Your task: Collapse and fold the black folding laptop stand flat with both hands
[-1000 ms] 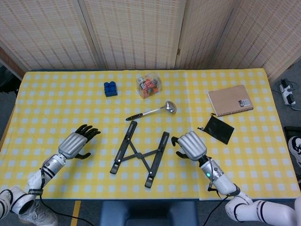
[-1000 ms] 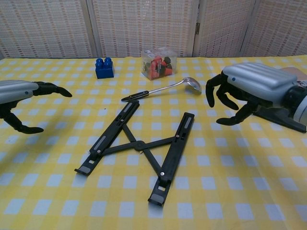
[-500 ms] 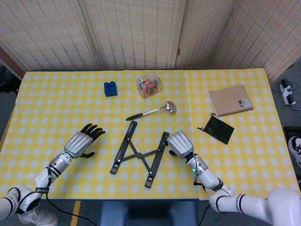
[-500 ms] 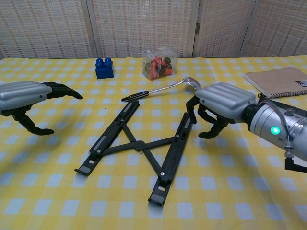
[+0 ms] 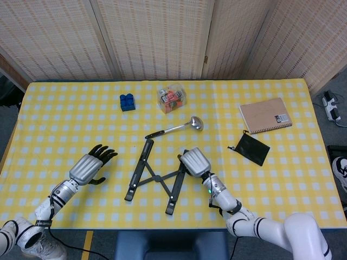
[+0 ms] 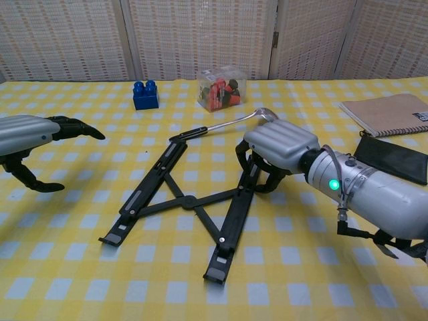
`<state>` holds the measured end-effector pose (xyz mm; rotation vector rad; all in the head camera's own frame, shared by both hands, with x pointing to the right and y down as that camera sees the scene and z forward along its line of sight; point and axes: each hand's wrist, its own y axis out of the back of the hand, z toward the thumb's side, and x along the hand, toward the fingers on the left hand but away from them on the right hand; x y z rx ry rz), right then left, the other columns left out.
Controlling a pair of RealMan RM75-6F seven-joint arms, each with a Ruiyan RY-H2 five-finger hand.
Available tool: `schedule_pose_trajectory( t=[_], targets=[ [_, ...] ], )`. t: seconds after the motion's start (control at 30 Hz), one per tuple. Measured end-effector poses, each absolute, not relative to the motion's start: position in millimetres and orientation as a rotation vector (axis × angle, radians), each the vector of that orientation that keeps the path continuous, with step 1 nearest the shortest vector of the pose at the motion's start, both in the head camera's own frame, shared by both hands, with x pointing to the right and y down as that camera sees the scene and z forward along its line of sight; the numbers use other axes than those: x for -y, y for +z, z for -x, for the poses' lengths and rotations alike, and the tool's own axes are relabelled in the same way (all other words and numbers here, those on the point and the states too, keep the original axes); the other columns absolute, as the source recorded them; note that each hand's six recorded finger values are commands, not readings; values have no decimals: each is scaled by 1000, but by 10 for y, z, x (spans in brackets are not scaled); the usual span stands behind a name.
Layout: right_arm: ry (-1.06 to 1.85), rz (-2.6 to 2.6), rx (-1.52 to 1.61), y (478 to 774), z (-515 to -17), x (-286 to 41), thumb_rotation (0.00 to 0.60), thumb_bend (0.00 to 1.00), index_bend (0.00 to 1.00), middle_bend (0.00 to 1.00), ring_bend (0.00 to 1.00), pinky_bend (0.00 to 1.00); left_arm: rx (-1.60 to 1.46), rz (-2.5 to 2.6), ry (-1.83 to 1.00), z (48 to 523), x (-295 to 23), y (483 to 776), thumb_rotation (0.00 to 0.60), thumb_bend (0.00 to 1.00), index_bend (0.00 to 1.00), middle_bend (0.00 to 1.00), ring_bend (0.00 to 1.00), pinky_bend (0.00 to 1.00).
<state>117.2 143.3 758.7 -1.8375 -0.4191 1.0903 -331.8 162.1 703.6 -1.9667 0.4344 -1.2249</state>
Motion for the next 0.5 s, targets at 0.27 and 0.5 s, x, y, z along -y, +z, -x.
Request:
schedule_pose_trajectory(
  t=[0.27, 0.5],
  targets=[
    [1036, 1878, 455, 7576, -831, -1397, 600, 253, 574, 860, 957, 900, -440, 1950, -1220, 3344, -1579, 7029, 600, 298, 136, 132, 29, 38],
    [929, 1954, 471, 7256, -714, -1471, 600, 253, 574, 860, 955, 900, -443, 1875, -1195, 3305, -1391, 7097, 600, 273, 127, 133, 39, 43]
  ],
)
